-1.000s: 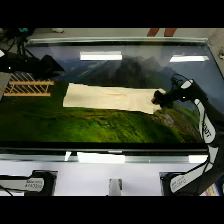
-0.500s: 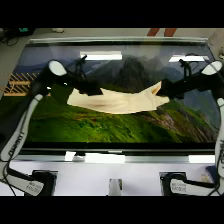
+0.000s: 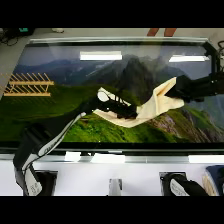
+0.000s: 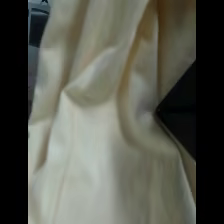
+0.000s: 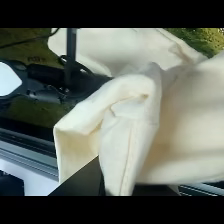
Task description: Fold the shirts.
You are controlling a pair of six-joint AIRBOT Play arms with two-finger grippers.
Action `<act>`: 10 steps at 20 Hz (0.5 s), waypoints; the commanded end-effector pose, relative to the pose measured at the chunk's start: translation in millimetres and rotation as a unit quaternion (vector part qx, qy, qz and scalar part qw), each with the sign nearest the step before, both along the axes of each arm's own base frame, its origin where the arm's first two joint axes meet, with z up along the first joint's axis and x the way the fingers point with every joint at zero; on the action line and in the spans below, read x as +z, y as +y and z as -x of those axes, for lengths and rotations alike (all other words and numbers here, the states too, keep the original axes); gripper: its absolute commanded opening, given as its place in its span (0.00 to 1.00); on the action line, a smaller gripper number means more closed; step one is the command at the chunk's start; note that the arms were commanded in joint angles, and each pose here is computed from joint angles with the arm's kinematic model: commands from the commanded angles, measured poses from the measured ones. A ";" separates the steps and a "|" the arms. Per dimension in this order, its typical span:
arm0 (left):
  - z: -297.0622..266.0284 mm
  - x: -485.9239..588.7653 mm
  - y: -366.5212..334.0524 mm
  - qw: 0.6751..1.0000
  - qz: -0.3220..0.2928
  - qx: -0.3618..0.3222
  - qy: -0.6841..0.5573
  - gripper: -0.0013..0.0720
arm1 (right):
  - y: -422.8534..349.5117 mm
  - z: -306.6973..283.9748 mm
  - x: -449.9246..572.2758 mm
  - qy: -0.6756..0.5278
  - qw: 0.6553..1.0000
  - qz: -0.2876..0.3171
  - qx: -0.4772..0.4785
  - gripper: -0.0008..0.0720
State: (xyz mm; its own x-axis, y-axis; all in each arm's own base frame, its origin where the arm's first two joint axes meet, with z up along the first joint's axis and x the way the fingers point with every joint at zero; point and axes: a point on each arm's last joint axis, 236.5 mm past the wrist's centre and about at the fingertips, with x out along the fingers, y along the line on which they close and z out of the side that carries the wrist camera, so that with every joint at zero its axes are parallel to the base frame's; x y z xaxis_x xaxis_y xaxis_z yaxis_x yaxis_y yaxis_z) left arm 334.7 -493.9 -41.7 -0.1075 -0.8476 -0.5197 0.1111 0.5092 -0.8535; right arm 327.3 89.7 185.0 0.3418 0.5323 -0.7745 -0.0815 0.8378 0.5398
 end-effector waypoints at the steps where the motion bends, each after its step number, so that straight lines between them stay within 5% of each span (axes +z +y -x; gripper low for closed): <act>1: 21.0 -3.3 -12.5 0.998 0.026 -0.049 -0.017 0.05 | -0.1 3.3 6.5 -0.005 1.000 -0.002 -0.010 0.04; 6: -69.5 40.6 128.8 0.971 -0.147 -0.029 -0.184 0.05 | 38.8 -21.7 -22.9 0.008 1.000 0.002 0.027 0.04; 10: -106.4 162.5 261.1 0.925 -0.219 0.052 -0.306 0.05 | 116.4 -53.0 -88.9 0.040 0.996 -0.004 0.082 0.04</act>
State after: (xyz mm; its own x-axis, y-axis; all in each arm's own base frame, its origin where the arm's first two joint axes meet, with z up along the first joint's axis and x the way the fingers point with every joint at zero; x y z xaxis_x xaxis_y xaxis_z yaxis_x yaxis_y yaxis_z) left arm 420.0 -331.2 56.6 0.1826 -0.6747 -0.7151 0.4382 0.7070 -0.5551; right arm 361.3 159.3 135.7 0.2347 0.5710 -0.7867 -0.1417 0.8207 0.5535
